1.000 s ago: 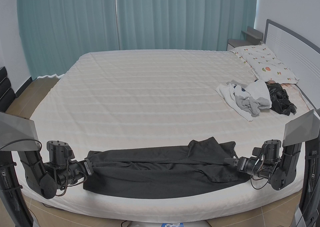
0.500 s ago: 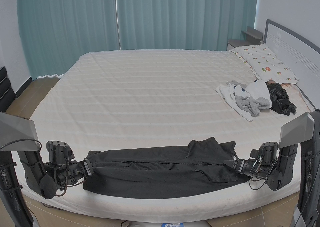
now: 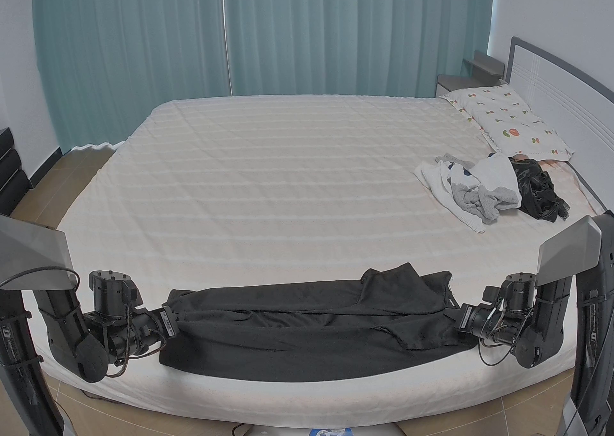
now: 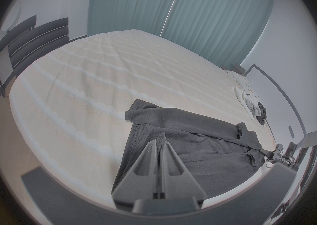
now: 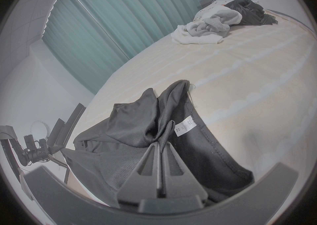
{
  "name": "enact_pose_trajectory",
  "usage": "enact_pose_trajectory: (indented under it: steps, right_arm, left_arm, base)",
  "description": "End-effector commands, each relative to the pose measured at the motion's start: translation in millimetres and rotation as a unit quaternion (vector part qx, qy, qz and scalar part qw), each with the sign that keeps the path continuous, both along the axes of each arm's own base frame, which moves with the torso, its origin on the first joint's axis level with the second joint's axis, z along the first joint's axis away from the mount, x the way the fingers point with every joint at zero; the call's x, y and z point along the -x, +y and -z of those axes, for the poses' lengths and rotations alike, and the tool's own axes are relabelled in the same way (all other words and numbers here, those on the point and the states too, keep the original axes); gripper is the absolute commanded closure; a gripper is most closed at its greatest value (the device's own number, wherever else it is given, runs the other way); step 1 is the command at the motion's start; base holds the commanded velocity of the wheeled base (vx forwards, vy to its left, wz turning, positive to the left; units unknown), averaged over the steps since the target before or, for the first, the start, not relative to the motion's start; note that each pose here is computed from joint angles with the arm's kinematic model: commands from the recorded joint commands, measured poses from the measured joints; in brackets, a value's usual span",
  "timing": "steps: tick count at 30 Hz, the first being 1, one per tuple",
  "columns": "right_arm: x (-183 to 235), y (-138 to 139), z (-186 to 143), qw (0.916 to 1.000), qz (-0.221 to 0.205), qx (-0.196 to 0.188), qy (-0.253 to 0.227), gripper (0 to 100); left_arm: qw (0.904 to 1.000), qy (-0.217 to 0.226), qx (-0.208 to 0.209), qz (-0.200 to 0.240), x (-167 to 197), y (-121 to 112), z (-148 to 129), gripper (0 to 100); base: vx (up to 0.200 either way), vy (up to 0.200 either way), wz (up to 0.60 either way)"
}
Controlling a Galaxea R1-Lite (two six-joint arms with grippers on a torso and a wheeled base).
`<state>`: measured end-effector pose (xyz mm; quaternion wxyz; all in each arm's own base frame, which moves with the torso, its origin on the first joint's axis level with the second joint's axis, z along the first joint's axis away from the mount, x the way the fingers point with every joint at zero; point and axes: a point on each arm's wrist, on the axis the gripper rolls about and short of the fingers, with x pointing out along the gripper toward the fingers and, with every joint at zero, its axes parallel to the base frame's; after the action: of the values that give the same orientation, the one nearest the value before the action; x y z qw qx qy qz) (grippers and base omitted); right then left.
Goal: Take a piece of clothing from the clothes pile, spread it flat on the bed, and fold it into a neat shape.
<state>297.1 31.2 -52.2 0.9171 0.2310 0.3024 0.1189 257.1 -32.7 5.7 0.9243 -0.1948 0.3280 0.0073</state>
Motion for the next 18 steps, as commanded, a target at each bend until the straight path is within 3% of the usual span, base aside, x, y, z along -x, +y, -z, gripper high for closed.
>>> enact_pose_trajectory:
  steps: [1,18]
  right_arm:
    - [7.0,-4.5,-7.5,1.0,0.006,-0.002,-0.005,100]
    - [47.7,-11.4,-62.0,0.9992,-0.007,-0.02,-0.035,100]
  left_arm:
    - [1.0,-0.002,0.001,-0.001,0.4,0.3,-1.0,100]
    - [1.0,0.006,0.002,-0.005,23.7,5.6,-10.1,100]
  base:
    - [0.0,0.0,0.0]
    - [0.0,0.0,0.0]
